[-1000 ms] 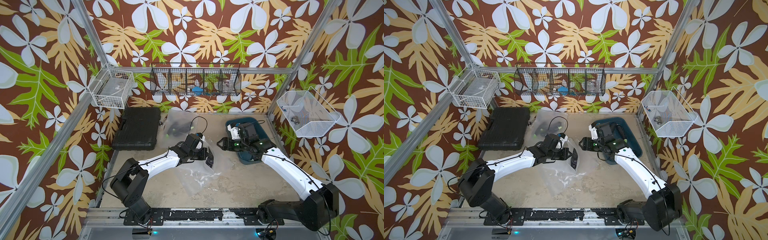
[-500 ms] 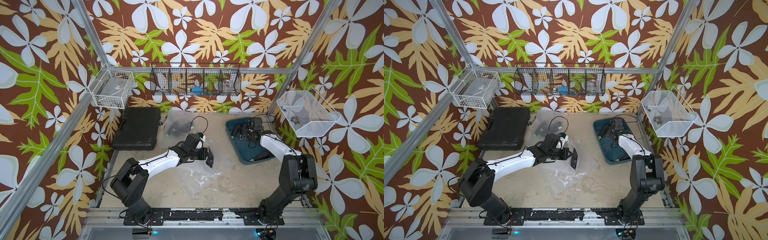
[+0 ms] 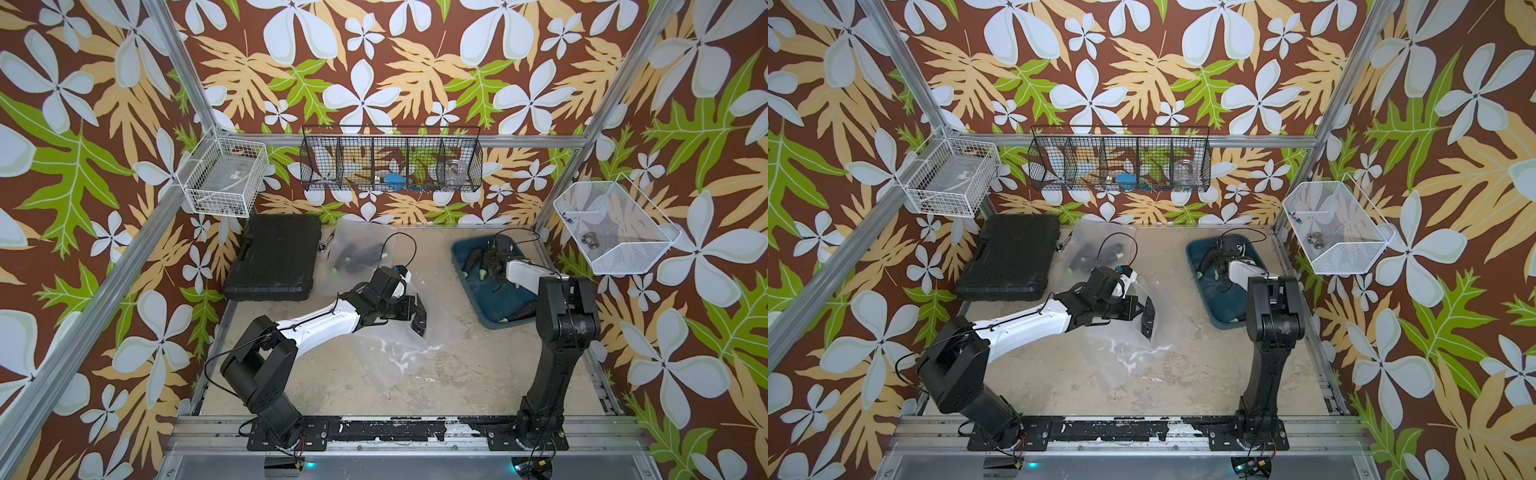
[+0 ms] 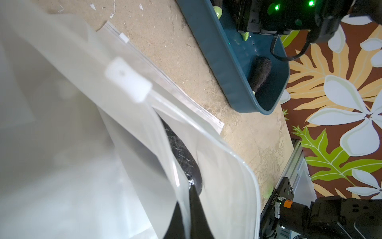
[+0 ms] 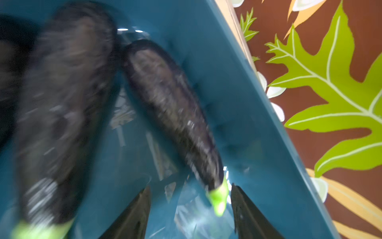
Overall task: Place the eggplant in a zip-top bag and seal the zipper
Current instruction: Pick up the eggplant from the basket.
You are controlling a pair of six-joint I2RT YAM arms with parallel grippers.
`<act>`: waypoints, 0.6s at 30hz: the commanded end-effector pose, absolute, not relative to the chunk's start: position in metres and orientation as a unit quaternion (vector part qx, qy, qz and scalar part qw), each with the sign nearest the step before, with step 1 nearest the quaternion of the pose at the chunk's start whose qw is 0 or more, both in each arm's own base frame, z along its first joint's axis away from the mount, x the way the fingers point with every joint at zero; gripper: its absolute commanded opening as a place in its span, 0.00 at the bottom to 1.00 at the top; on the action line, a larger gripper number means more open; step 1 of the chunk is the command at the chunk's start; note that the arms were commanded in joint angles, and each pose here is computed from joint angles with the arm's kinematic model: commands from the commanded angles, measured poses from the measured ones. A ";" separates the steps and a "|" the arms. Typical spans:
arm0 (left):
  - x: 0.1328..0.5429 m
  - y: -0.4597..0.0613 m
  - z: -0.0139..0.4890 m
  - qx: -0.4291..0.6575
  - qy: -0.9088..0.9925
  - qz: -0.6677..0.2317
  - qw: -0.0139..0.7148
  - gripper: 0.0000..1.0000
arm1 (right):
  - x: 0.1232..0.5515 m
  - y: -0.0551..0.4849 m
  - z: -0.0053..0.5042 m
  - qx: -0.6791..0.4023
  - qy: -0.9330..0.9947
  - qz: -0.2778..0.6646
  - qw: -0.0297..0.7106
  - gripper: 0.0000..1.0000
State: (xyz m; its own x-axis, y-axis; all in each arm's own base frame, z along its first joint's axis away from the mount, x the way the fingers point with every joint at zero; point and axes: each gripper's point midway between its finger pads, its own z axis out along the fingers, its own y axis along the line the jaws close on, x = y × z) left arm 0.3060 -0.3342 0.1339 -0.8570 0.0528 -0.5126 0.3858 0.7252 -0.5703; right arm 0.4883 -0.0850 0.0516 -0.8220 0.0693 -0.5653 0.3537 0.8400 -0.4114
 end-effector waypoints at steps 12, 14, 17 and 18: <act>0.311 -0.326 0.127 0.134 0.899 -0.343 0.235 0.00 | 0.499 -0.110 0.020 0.105 0.925 -0.284 0.231 0.62; 0.311 -0.325 0.125 0.133 0.900 -0.342 0.234 0.00 | 0.497 -0.109 0.013 0.115 0.932 -0.261 0.225 0.58; 0.311 -0.326 0.127 0.134 0.899 -0.344 0.235 0.00 | 0.495 -0.107 0.013 0.121 0.934 -0.247 0.230 0.48; 0.312 -0.325 0.127 0.133 0.899 -0.343 0.236 0.00 | 0.494 -0.106 0.013 0.121 0.934 -0.245 0.231 0.44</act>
State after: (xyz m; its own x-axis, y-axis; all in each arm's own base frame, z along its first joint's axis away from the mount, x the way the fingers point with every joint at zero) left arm 0.3107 -0.3258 0.1234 -0.8607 0.0749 -0.5036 0.3901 0.7326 -0.5578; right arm 0.5102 -0.1172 0.0341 -0.8237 0.0804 -0.5613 0.3827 0.8093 -0.4457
